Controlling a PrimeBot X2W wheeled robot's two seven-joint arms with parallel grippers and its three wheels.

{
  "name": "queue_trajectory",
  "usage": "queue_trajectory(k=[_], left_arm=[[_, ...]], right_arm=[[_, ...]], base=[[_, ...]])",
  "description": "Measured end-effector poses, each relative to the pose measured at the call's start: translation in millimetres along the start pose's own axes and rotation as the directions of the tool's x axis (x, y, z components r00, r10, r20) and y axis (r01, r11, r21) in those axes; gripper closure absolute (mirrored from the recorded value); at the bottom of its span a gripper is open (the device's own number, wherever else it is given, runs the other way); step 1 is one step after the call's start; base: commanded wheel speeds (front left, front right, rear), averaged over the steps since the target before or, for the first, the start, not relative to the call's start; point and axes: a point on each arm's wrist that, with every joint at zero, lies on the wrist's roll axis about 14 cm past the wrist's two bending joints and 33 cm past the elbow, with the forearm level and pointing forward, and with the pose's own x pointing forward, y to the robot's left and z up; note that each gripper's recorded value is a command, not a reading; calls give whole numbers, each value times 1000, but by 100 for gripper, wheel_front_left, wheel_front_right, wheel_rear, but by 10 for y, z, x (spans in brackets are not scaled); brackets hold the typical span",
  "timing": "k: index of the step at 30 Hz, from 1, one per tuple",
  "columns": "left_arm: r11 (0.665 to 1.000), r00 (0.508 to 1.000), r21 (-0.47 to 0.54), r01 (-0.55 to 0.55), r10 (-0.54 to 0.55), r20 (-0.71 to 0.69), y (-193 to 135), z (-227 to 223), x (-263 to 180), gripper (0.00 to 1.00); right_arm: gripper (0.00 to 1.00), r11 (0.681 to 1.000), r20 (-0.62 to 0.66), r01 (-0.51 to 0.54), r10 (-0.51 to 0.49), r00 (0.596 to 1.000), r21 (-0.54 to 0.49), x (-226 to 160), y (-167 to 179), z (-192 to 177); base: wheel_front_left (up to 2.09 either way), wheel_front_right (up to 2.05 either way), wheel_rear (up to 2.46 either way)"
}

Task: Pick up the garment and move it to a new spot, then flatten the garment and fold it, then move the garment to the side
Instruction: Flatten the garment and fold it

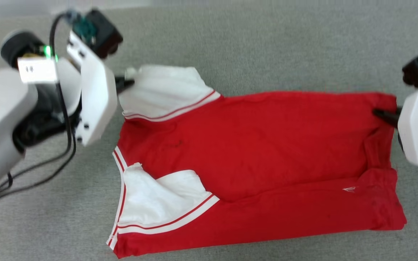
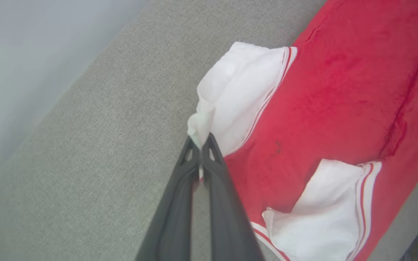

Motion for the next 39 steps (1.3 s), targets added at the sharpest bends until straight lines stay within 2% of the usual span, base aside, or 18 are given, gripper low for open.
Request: queue_trajectory(k=[7,14,20,23,27,28,29,30,35,39], left_arm=[[999,999,-27,39,-39,-20,-394,-348,-251,100],[991,993,-113,68,-78,-90,-777,-901,-422,100],[965,975,-232,123,-162,-155,-1180,-1391,-376,100],[950,966,-281,133,-188,-178,-1292,-1560,-327,100],[940,961,-315,132,-199,-190,-1366,-1680,-266,100],[941,965,-314,129,-192,-179,-1363,-1673,-253,70],[944,972,-310,116,-173,-162,-1332,-1644,-239,0],[947,979,-304,106,-153,-137,-1299,-1593,-234,0],[967,1000,-254,20,-15,18,-1102,-1291,-280,0],[968,974,-232,-100,143,178,-894,-1001,-360,0]], right_arm=[[100,1000,36,-20,20,999,-1,-191,151,-195],[100,999,31,-46,45,999,19,-312,327,-525],[100,994,-39,-79,82,996,79,-257,499,-968],[100,989,-78,-84,94,993,121,-198,557,-1171],[100,987,-88,-76,89,992,142,-136,566,-1257],[89,987,-78,-74,86,993,144,-128,567,-1245],[57,987,-66,-75,85,994,146,-124,570,-1225],[0,987,-50,-75,83,995,143,-129,573,-1197],[0,993,111,-71,59,992,99,-262,538,-833],[0,995,256,-43,17,967,95,-485,396,-505]], base=[[0,0,0],[0,0,0],[0,0,0],[0,0,0],[0,0,0],[0,0,0],[0,0,0],[0,0,0],[0,0,0],[0,0,0]])
